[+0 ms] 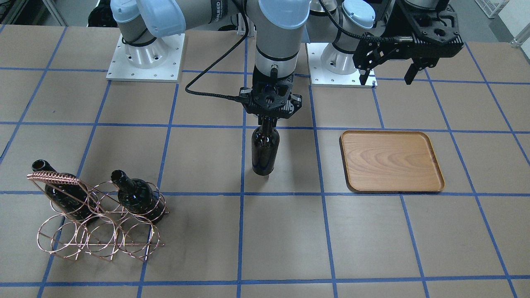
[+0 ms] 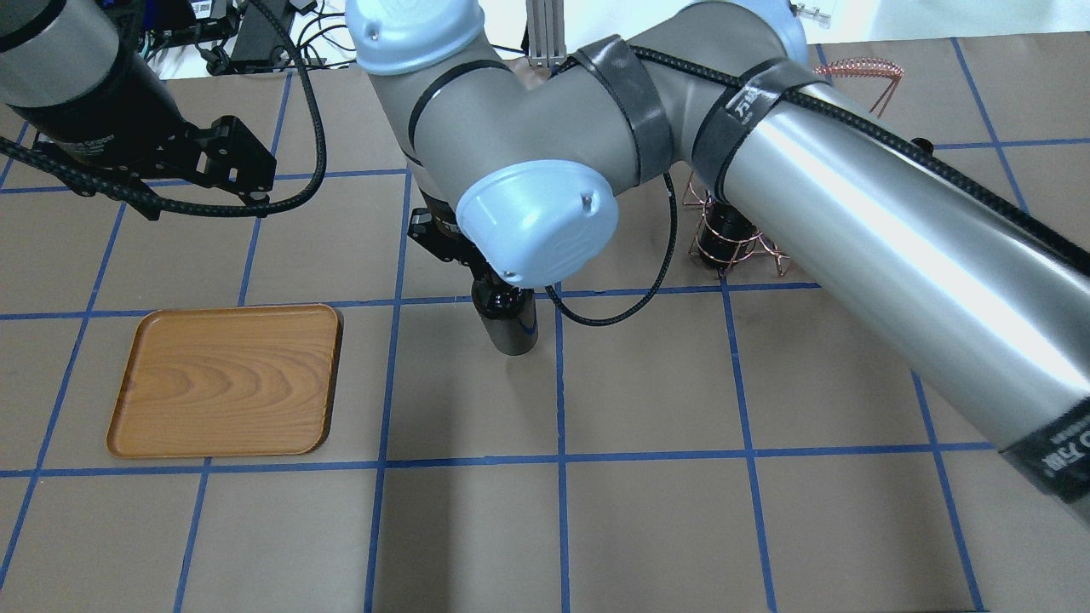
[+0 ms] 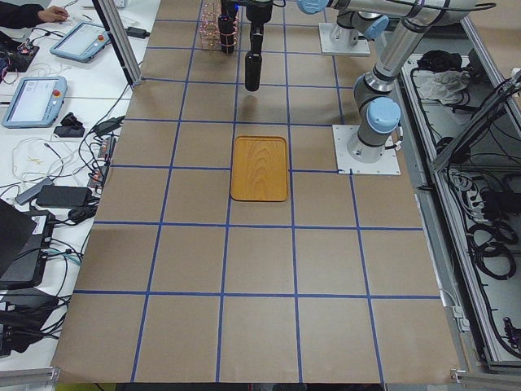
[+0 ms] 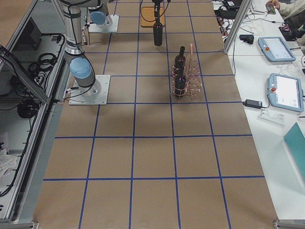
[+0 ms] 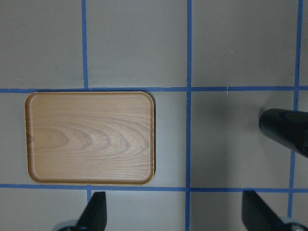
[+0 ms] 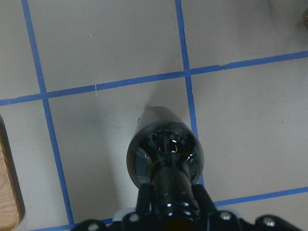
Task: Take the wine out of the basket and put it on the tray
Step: 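Carry the bottle toward the tray and stand it on the table, then open the right gripper and raise it back above the rack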
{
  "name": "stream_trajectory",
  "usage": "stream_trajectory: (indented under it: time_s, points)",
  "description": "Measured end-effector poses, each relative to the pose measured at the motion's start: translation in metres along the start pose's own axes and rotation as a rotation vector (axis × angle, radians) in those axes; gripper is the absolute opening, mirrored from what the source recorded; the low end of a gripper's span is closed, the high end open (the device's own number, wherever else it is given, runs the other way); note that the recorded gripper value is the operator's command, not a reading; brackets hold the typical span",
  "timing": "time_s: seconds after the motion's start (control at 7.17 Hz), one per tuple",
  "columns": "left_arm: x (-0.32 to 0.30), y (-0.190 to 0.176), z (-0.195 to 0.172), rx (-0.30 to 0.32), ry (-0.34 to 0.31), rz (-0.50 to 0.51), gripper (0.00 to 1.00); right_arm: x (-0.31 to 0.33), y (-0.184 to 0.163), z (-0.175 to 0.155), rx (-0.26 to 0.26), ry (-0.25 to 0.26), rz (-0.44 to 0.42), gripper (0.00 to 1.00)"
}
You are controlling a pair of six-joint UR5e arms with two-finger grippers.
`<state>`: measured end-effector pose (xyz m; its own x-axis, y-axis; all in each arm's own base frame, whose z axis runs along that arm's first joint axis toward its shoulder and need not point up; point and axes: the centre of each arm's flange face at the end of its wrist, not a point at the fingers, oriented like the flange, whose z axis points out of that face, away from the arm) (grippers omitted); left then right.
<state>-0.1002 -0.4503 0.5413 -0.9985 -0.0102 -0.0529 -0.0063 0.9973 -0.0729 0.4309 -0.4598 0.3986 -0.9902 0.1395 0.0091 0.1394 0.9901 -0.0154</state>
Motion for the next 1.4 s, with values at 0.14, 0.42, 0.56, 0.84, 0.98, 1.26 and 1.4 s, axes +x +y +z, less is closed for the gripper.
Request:
stream_trajectory:
  time_s: [0.14, 0.42, 0.56, 0.84, 0.98, 1.26, 1.4]
  points:
    - [0.000, 0.000, 0.000, 0.000, 0.000, 0.000, 1.00, -0.001, 0.002, 0.013, 0.002, -0.014, -0.005, 0.50]
    - [0.000, 0.000, 0.000, 0.000, -0.001, 0.000, 1.00, -0.001, 0.002, 0.019, 0.007, -0.032, -0.018, 1.00]
    - [0.000, 0.000, 0.000, 0.000, -0.001, 0.000, 1.00, 0.001, -0.002, 0.008, 0.016, -0.046, -0.030, 1.00]
    - [0.000, 0.000, 0.000, 0.000, -0.001, 0.000, 1.00, 0.034, -0.031, -0.049, 0.032, -0.052, -0.095, 1.00]
    - [0.000, 0.000, 0.000, 0.001, 0.000, 0.000, 1.00, 0.076, -0.051, -0.085, 0.035, -0.045, -0.138, 1.00]
    - [0.000, -0.001, 0.001, 0.000, 0.003, -0.002, 1.00, 0.185, -0.066, -0.150, 0.031, -0.032, -0.203, 1.00]
    - [0.002, -0.003, 0.003, -0.003, 0.007, -0.018, 1.00, 0.225, -0.059, -0.165, -0.005, -0.017, -0.249, 1.00]
